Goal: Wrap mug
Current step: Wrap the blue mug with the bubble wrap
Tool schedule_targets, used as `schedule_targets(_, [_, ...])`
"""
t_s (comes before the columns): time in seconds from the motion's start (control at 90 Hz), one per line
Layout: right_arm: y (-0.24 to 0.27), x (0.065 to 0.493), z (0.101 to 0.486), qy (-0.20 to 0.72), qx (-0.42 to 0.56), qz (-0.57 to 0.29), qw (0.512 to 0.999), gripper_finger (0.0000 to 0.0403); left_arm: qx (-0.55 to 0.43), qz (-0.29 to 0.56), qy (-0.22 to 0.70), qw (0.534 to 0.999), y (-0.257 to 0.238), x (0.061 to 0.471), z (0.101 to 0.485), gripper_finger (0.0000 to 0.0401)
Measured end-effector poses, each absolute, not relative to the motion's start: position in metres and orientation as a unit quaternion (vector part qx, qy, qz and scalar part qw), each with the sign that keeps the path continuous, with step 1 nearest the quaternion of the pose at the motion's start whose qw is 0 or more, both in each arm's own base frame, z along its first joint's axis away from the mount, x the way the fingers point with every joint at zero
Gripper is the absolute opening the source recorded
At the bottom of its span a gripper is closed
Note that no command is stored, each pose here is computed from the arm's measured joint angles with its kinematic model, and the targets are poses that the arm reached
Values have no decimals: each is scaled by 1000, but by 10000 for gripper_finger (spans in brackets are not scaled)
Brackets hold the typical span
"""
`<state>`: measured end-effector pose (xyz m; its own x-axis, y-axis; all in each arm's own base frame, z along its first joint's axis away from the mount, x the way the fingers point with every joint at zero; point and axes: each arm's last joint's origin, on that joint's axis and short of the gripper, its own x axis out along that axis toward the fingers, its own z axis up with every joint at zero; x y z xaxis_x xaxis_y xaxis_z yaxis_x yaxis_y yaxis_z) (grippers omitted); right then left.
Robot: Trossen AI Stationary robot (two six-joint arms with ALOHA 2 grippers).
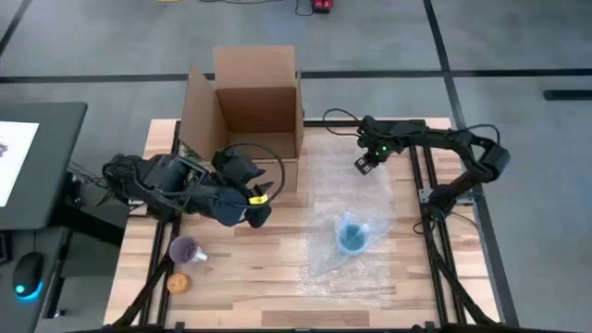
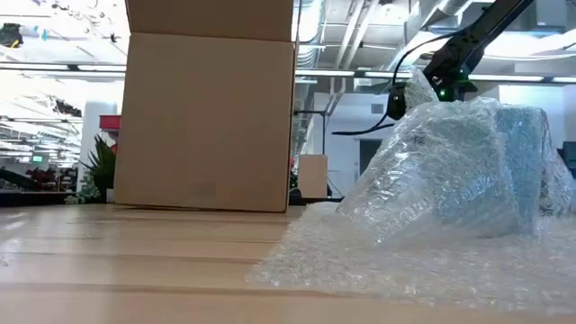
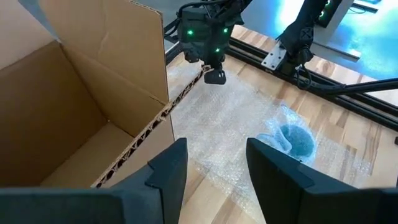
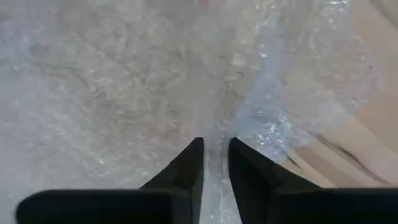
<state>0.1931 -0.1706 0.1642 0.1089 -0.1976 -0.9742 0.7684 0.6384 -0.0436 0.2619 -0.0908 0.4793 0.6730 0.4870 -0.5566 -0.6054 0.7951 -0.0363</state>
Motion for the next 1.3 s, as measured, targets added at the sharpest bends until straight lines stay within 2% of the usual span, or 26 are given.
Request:
schedule_targets(0.122, [-166, 197, 165, 574, 243, -336, 707, 9, -110, 301, 270, 908, -91, 262, 479, 146])
schedule_targets(0.244, [-160, 202, 166, 574, 240, -304, 722, 7, -110, 301, 270, 908, -91, 262, 479, 146])
schedule_targets(0.522, [-142, 213, 167, 587, 229, -273, 727, 78, -110, 301, 270, 908, -91, 262, 479, 146])
schedule_targets(0.789, [-140, 229, 184, 570, 209, -260, 751, 143, -100, 301, 274, 908, -89, 262, 479, 146])
schedule_targets(1.133, [-147, 227, 183, 559, 224, -252, 758, 155, -88, 299, 281, 908, -89, 262, 479, 146])
schedule_targets(1.3, [-151, 222, 182, 572, 166, -330, 732, 147, -86, 299, 282, 908, -89, 262, 479, 146])
